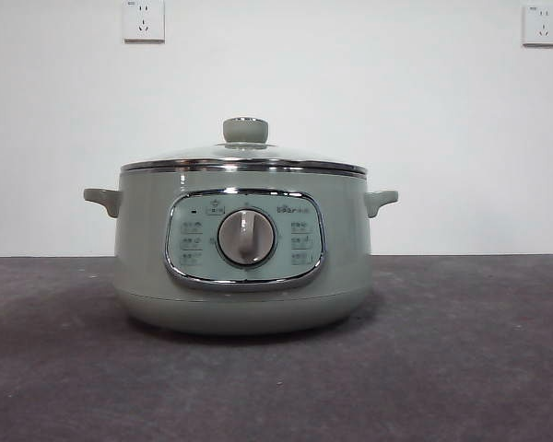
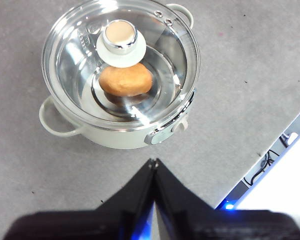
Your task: Pick up the potato,open the lid,put the potato in the pot,close the lid
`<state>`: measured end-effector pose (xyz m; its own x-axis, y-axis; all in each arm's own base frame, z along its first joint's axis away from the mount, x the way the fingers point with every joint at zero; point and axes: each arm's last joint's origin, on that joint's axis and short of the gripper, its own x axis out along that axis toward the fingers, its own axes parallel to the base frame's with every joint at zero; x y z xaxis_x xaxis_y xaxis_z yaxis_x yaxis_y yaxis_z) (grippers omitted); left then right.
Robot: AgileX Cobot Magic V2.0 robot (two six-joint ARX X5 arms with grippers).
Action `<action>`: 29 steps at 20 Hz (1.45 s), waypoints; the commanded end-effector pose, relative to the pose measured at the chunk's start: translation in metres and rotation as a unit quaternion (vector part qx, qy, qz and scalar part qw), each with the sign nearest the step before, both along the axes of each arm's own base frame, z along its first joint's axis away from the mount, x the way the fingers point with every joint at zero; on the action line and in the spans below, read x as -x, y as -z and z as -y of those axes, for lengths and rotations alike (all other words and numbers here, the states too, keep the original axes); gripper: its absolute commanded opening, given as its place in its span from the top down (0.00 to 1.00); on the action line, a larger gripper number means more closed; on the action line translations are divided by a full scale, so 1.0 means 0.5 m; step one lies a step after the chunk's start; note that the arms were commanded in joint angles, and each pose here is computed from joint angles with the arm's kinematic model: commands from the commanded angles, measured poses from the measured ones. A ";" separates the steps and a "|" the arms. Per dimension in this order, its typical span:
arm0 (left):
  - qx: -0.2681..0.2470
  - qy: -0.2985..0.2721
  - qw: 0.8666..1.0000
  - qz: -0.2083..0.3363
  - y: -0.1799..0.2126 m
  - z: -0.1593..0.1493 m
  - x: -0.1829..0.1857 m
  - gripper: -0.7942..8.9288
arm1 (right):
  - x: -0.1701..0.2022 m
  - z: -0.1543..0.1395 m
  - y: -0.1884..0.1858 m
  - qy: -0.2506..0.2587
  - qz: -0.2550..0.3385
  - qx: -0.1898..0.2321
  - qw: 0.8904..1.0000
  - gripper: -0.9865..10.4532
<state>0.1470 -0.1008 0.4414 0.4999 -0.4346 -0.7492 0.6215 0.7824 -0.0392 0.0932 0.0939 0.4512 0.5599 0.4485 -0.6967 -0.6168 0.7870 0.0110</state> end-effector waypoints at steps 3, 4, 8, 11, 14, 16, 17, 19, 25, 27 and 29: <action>-0.009 -0.005 1.000 -0.012 0.011 0.009 -0.017 0.92 | 0.001 0.001 0.006 0.003 -0.013 0.008 1.000 0.91; -0.009 -0.014 1.000 -0.010 0.011 0.003 -0.020 0.92 | 0.001 0.001 0.006 0.003 -0.013 0.009 1.000 0.91; -0.044 0.008 0.996 0.079 0.013 -0.031 -0.025 0.92 | 0.001 0.001 0.006 0.003 -0.013 0.008 1.000 0.91; 0.025 -0.088 0.982 0.163 0.090 -0.074 -0.035 0.92 | 0.001 0.001 0.006 0.004 -0.012 0.008 1.000 0.91; 0.081 -0.152 0.948 0.266 0.232 -0.117 -0.009 0.92 | 0.001 0.001 0.006 0.003 -0.013 0.008 1.000 0.91; 0.121 -0.186 0.923 0.315 0.332 -0.140 0.024 0.92 | 0.001 0.001 0.006 0.003 -0.013 0.008 1.000 0.91; 0.137 -0.202 0.913 0.328 0.379 -0.149 0.040 0.92 | 0.001 0.001 0.006 0.004 -0.012 0.008 1.000 0.91; 0.156 -0.228 0.899 0.339 0.461 -0.163 0.066 0.92 | 0.001 0.001 0.006 0.003 -0.013 0.009 1.000 0.91; 0.145 -0.278 0.885 0.345 0.567 -0.184 0.100 0.92 | 0.001 0.001 0.006 0.003 -0.013 0.008 1.000 0.91; 0.118 -0.320 0.877 0.337 0.574 -0.191 0.101 0.92 | 0.000 0.001 0.006 0.006 -0.011 0.011 1.000 0.91; 0.091 -0.356 0.871 0.327 0.582 -0.197 0.102 0.92 | 0.000 0.001 0.006 0.006 -0.011 0.011 1.000 0.91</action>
